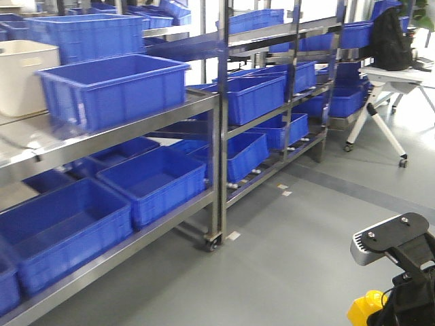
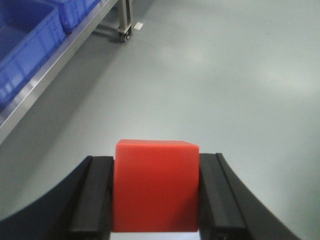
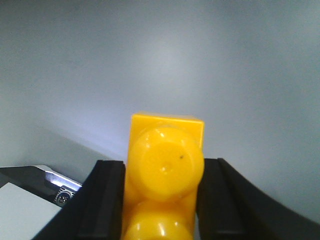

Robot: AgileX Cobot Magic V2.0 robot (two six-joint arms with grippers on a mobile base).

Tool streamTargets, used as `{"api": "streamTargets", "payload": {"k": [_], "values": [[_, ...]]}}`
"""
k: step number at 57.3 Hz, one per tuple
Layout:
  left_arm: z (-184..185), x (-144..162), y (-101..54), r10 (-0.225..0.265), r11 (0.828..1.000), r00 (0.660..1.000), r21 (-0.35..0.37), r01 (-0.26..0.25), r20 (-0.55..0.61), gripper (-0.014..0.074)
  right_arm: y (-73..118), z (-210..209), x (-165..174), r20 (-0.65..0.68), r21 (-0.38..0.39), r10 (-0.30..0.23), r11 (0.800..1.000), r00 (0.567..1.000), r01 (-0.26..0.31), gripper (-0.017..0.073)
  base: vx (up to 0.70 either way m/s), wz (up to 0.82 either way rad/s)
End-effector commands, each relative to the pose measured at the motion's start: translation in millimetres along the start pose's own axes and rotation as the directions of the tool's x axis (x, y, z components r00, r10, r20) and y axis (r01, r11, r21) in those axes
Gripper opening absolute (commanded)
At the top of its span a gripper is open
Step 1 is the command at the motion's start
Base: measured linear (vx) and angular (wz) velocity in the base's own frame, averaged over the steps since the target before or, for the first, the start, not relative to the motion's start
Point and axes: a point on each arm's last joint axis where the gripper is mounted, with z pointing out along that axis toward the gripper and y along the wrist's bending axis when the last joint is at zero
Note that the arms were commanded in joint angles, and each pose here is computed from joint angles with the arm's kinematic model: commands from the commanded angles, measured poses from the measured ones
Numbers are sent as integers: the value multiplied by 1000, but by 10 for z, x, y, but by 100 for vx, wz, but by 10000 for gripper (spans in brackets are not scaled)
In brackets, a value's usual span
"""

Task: Pick red and yellow blocks into blue bin
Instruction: 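Drive along the shelves to the large blue bin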

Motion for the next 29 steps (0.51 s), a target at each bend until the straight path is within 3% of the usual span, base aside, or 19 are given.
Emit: {"api": "streamTargets", "payload": {"k": [1,29], "values": [[-61,-118,-17,-5,1000,996,8,5,94,237,-13,-119,-84,87,19,-14,1000,996,12,269,45,-22],[-61,-118,-17,-5,1000,996,7,5,94,237,-12,-119,-82,84,19,-14,1000,996,13,269,44,-34]]}}
